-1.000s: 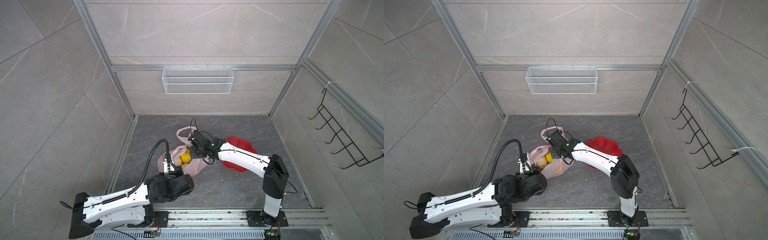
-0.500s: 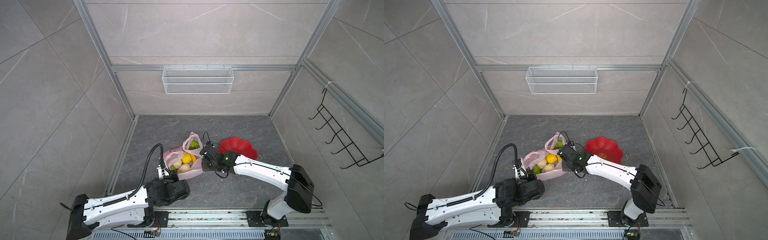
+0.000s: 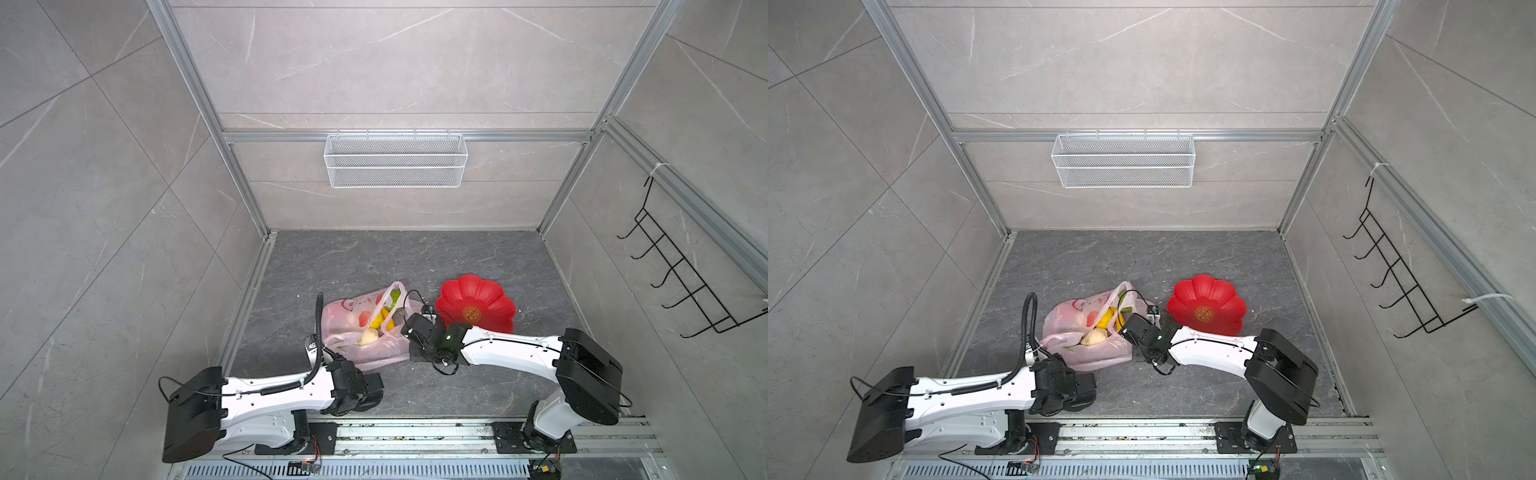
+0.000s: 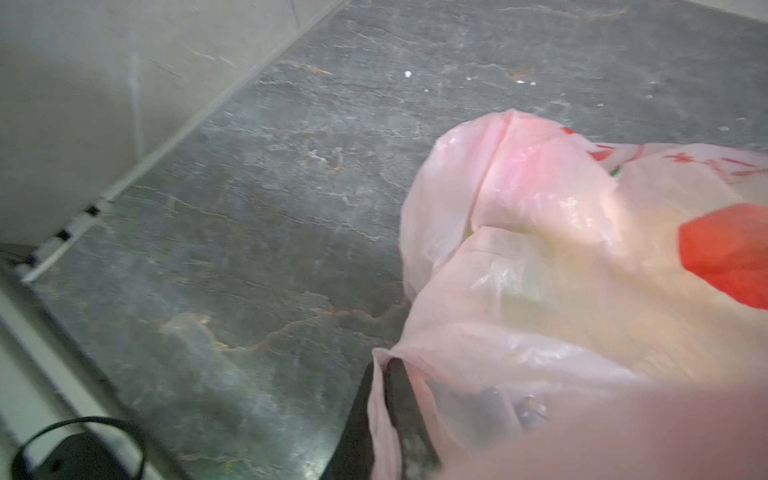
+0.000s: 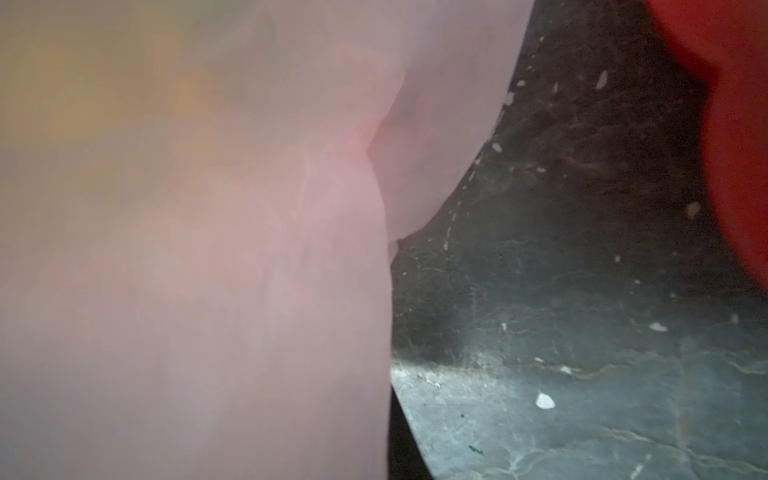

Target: Take the fake fruits out of the plastic bag

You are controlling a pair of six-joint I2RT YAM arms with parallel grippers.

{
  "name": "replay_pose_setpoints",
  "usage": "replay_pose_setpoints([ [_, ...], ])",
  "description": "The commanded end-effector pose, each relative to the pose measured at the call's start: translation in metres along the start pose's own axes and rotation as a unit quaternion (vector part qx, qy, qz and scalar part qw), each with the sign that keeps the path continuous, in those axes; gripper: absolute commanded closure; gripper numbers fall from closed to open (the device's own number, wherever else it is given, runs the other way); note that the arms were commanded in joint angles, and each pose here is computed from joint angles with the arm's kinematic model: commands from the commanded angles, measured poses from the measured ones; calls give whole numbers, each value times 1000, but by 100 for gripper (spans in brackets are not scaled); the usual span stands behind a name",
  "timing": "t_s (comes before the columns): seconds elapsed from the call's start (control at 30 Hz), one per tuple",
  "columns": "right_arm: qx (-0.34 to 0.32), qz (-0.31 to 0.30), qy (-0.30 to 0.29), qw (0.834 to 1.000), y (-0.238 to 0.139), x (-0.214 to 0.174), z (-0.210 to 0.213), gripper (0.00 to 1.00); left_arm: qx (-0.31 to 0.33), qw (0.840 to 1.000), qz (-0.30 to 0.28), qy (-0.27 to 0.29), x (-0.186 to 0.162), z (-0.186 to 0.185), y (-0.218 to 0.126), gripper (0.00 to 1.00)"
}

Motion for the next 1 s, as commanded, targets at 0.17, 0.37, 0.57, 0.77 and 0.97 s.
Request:
replay_pose_setpoints([
  [0.17, -56, -32, 50, 997, 1, 2, -26, 83, 32, 991, -35, -121, 20, 10, -9, 80],
  [0.37, -27, -41, 26, 998, -6, 17, -18, 83, -37, 993, -4, -109, 38, 9, -19, 48],
  [0.57, -5, -51, 4, 999, -15, 33, -8, 83, -99, 991, 6, -86, 69, 11, -37, 31],
  [0.77, 9, -51, 5, 999, -12, 36, -6, 83, -139, 989, -3, -46, 110, 19, -59, 18],
  [0.97, 18, -46, 6, 999, -8, 34, -4, 84, -196, 980, -3, 18, 141, 14, -83, 8],
])
Point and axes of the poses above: each gripper's point midway between its finger pads, its own y axis out along the fingers, its own z axis along the line the jaws close on, x = y × z, the point moved 9 cm from there along -y, back along the fingers, and after that the axes turned 7 degrees about -y, right-handed, at the moved point
